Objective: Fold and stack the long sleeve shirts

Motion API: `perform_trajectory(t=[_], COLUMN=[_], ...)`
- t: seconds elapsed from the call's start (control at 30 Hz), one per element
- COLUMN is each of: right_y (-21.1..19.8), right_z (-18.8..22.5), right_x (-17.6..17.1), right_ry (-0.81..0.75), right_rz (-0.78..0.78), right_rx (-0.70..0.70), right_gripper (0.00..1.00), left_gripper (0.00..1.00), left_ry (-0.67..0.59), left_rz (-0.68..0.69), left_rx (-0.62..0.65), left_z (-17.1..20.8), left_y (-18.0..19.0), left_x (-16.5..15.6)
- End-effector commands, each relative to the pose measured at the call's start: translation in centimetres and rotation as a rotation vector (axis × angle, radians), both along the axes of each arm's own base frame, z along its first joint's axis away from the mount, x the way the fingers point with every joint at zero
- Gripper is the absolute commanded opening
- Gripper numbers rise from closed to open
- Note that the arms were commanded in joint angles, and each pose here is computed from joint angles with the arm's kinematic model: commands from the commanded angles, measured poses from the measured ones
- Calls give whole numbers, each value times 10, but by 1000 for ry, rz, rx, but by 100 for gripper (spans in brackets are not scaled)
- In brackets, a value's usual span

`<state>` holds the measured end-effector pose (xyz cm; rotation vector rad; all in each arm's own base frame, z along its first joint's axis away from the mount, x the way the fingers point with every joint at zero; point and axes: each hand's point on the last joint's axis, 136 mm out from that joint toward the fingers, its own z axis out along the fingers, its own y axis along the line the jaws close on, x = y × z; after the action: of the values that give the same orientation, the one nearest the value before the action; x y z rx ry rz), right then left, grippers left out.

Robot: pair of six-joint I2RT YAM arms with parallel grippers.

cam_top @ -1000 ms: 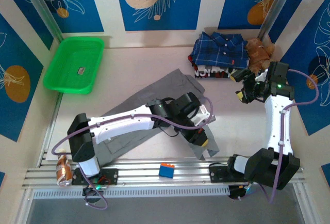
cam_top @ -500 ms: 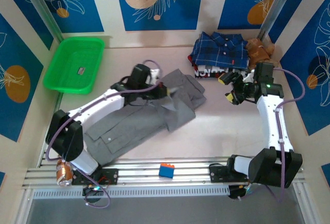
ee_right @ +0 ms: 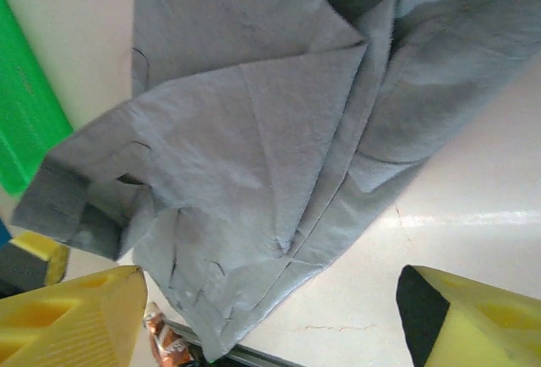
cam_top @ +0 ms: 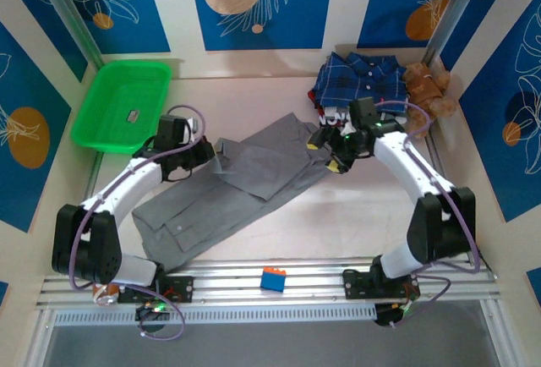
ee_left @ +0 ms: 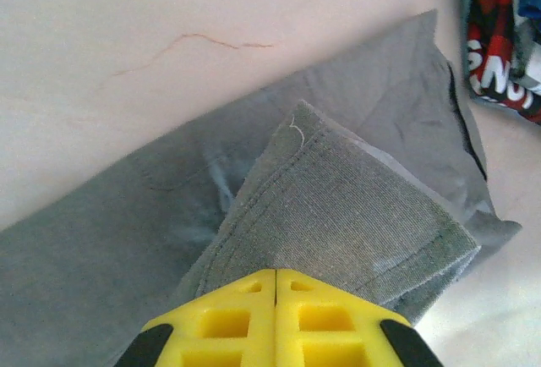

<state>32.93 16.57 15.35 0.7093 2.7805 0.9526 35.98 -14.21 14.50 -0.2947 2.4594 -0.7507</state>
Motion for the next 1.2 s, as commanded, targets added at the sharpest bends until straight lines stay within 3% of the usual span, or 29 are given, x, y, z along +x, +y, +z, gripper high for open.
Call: perform_trajectory(t=[0.0,0.3,0.4,0.43,0.53,0.57,0.63,0.73,0.8,0.9,1.0,1.17], right_y=[20,87,102,105,116,120,126,129,129,127,122,115], right_z=[-8,-42,-55,-58,-67,-68,-66,-59,-58,-60,-59,-66], right_x=[11,30,35,37,38,38,36,31,29,26,25,24], right_ry=[4,51,63,65,83,82,72,44,37,49,50,68], right_rz=[62,258,303,314,345,355,375,409,419,416,403,381], right_rx=[-30,-120,-153,-159,-164,-162,-160,-163,-155,-151,-156,-158], right_gripper=[78,74,74,74,73,73,73,73,74,73,73,73], left_gripper=[7,10,16,23,63,70,76,87,89,89,91,87], left_ry=[13,149,221,244,337,391,428,372,315,196,155,195], left_rz=[12,118,154,171,273,339,423,465,402,222,34,-184], left_rx=[22,40,69,84,159,215,271,335,280,174,239,419], left_z=[0,-15,-29,-34,-49,-53,-48,-24,-13,1,9,0], left_y=[10,38,49,54,82,100,126,147,134,86,44,-6], left_x=[-12,-77,-98,-103,-117,-126,-132,-126,-109,-84,-77,-67])
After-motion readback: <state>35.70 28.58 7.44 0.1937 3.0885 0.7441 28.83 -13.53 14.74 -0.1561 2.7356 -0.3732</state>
